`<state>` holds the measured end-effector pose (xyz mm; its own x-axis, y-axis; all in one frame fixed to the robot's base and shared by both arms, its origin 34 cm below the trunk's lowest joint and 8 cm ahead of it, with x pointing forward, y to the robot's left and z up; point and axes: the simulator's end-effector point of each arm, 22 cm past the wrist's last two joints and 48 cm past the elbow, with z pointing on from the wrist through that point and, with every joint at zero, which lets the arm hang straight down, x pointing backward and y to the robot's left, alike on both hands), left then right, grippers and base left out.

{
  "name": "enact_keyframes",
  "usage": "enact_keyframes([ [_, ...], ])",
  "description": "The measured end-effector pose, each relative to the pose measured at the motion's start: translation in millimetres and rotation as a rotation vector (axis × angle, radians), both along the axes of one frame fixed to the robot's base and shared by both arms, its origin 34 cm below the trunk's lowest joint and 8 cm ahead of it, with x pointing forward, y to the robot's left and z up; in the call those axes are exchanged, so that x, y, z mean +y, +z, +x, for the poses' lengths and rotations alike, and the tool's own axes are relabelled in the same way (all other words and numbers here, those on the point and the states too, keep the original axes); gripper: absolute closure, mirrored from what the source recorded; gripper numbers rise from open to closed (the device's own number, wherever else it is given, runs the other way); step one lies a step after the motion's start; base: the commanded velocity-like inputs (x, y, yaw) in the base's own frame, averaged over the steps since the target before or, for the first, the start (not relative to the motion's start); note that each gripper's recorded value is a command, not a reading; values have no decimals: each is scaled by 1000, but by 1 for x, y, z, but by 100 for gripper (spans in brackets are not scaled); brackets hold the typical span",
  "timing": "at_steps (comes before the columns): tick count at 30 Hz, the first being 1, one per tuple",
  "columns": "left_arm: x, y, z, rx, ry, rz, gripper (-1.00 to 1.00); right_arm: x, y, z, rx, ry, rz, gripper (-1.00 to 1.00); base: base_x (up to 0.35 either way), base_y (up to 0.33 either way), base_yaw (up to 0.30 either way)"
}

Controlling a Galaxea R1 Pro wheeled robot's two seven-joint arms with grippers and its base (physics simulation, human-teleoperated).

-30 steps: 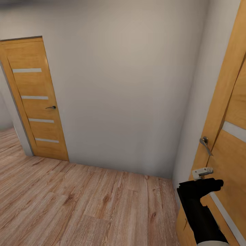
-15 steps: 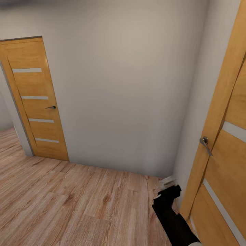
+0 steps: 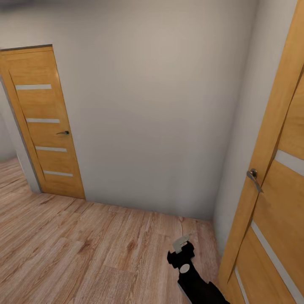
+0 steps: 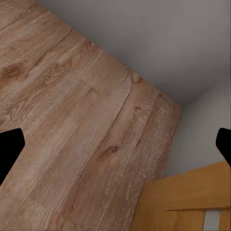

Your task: Move the two storage containers from the living room to the garage. In the garage, place one container on the floor and stack the other container on top of it (either order is fine).

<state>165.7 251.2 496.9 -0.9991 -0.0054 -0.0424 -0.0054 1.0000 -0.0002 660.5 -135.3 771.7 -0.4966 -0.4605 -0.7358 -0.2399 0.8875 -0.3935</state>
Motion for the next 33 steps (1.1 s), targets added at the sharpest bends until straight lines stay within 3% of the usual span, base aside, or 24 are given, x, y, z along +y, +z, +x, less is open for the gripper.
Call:
enact_keyframes([
  [8,1,0,0,0,4,4,-100,9,-3,-3,-9,32,19,-100,0,0,0],
  [15,1,0,0,0,3,5,-100,-9,-46,-26,78,22,-25,-100,0,0,0],
  [21,1,0,0,0,3,6,-100,-8,-50,-27,45,34,-3,-100,31,0,0],
  [33,2,0,1,-2,2,7,-100,-8,-51,-27,40,35,2,-100,194,0,0],
])
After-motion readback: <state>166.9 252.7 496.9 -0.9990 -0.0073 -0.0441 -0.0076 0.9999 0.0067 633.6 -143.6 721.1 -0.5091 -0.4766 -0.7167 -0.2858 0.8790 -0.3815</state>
